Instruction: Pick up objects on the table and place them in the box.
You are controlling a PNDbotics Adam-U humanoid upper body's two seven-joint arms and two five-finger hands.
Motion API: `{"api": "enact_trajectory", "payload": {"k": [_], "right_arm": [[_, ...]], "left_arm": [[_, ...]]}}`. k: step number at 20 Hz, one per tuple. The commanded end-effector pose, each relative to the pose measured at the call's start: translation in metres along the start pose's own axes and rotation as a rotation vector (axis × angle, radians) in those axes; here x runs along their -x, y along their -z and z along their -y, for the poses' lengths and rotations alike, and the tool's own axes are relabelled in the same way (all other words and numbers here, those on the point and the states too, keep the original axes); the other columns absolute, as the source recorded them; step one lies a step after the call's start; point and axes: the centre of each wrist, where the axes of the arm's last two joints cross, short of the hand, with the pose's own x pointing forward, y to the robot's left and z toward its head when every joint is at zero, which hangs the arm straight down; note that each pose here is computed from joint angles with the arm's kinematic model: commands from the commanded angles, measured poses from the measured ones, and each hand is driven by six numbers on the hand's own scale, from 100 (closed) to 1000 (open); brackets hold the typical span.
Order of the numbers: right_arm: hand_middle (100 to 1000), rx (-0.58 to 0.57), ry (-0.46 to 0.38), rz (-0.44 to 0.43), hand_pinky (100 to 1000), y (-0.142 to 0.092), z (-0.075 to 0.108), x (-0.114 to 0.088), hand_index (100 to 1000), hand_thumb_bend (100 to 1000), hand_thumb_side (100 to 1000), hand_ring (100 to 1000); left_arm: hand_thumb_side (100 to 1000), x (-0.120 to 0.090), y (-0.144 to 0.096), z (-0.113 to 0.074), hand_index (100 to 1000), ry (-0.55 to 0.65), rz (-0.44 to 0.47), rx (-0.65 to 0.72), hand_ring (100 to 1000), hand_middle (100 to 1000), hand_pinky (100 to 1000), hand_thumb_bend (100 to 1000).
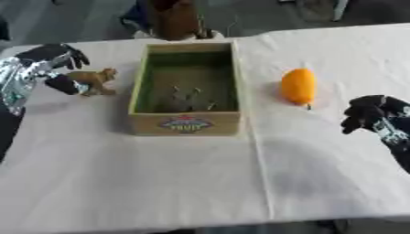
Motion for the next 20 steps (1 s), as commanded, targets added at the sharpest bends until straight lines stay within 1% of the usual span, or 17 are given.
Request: {"api": "enact_trajectory", "payload": {"k": [1,3,4,5,7,8,9,14,18,20], "right_arm": [[596,0.001,-0.039,0.023,547,0.003,0.007,-0.009,729,100,510,583],[596,0.001,-0.040,0.024,547,0.003,0.007,-0.009,729,100,510,583],[596,0.001,-0.040,0.024,547,0.003,0.007,-0.009,729,100,511,583],[596,0.000,-0.040,0.025,547,0.003,0.007,-0.009,729,100,511,583],[596,0.000,-0.041,0.024,547,0.003,0.007,-0.009,729,100,511,583],[596,0.001,-0.041,0.024,547,0.003,0.007,-0.009,729,100,511,584],[596,0.001,-0.041,0.024,547,0.003,0.007,-0.009,729,100,511,584],[597,0.003,-0.040,0.022,547,0.003,0.007,-0.008,729,100,511,584],[597,0.004,-0.038,0.020,547,0.002,0.007,-0.008,729,100,510,584],[597,0.005,-0.036,0.019,547,0.002,0.007,-0.007,729,100,509,584]], "left_arm": [[268,0.007,-0.002,-0.006,804,0.012,-0.027,-0.056,696,647,730,285],[250,0.007,-0.001,-0.001,796,0.015,-0.028,-0.053,684,637,723,261],[228,0.006,-0.001,0.001,784,0.017,-0.028,-0.048,662,618,711,220],[225,0.006,0.000,0.003,783,0.017,-0.027,-0.041,660,616,710,214],[197,0.005,0.000,0.006,763,0.019,-0.024,-0.029,622,580,688,167],[182,0.005,0.000,0.007,735,0.019,-0.024,-0.023,587,540,663,120],[176,0.005,0.000,0.007,721,0.019,-0.023,-0.017,568,521,651,100],[144,0.004,0.000,0.004,629,0.009,-0.014,0.000,479,421,593,100],[158,0.002,0.000,-0.004,606,-0.007,0.004,0.003,461,398,579,100],[162,0.000,-0.001,-0.014,601,-0.010,0.020,-0.016,456,393,573,100]]}}
